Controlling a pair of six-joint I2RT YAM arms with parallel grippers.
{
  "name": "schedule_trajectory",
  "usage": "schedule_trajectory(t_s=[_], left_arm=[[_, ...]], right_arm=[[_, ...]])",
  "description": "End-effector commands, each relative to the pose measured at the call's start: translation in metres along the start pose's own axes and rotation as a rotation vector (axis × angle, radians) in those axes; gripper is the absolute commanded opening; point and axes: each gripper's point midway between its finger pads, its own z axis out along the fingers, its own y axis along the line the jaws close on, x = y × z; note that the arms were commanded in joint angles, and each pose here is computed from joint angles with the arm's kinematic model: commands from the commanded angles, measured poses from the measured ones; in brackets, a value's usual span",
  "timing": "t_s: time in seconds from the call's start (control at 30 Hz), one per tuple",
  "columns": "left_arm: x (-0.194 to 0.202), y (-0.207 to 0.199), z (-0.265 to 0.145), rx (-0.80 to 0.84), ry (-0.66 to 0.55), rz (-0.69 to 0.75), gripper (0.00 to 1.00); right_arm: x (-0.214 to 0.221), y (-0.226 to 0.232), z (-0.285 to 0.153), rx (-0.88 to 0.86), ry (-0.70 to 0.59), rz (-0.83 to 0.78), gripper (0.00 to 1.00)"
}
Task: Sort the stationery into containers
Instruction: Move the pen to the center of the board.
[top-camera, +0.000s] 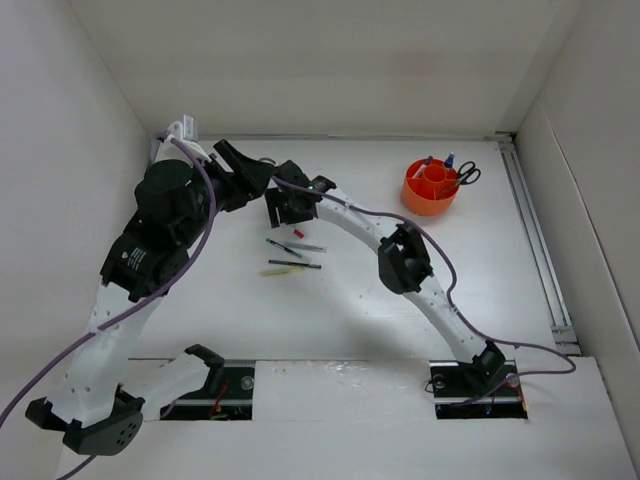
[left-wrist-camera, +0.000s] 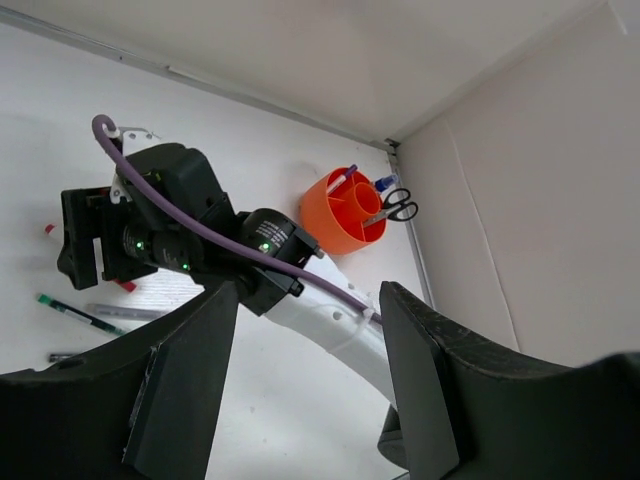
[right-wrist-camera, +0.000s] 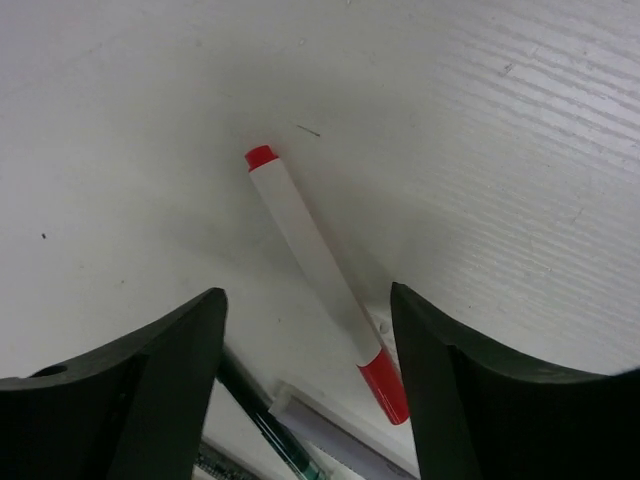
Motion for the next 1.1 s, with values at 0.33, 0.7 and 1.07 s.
schedule_trajectory(t_s=[0.33, 0.7, 1.07], left_arm=[[-0.020, -0.010, -0.035, 0.048, -0.075, -0.018, 0.55], [0.022, 0.007, -0.011, 0.042, 0.036, -0.009, 0.55], [0.081, 0.042, 0.021, -0.016, 0.193, 0.029, 0.55]], right_arm=[[0.010, -0.065, 0.001, 0.371, -0.051, -0.053, 0.21], [-0.002, -0.175, -0.041, 0.494, -0.042, 0.164, 0.05], [-0.039, -0.196, -0.076, 0.328, -0.061, 0.307, 0.60]])
